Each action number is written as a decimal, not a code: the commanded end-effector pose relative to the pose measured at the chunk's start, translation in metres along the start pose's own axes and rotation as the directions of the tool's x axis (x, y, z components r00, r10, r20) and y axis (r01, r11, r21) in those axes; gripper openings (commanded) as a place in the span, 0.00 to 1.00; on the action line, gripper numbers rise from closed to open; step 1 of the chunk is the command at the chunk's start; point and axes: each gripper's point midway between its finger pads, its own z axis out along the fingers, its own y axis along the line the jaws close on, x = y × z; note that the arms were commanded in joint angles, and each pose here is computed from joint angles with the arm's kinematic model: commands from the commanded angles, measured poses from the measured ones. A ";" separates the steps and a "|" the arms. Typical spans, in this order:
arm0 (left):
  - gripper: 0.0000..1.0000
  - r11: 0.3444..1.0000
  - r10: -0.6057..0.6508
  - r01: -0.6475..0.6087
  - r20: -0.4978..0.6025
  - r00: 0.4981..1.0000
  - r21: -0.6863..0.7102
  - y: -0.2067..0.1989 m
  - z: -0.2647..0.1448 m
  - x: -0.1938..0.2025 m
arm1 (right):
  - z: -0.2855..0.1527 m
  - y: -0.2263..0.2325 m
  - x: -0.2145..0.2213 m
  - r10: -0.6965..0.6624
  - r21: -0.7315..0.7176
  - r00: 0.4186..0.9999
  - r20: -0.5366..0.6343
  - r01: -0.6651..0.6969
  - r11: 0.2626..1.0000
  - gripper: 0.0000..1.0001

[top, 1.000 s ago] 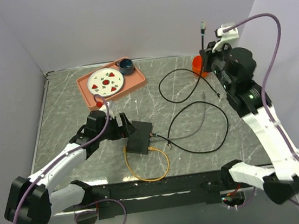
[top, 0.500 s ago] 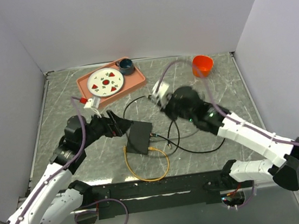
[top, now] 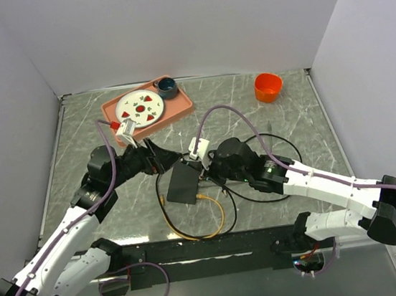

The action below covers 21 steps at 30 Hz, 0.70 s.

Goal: Insert the plug into the switch port

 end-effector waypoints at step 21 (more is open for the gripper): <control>0.57 0.997 -0.039 0.043 -0.072 0.997 0.061 -0.004 0.011 0.011 | -0.015 -0.008 -0.042 0.025 0.058 0.990 0.135 -0.033 0.998 0.00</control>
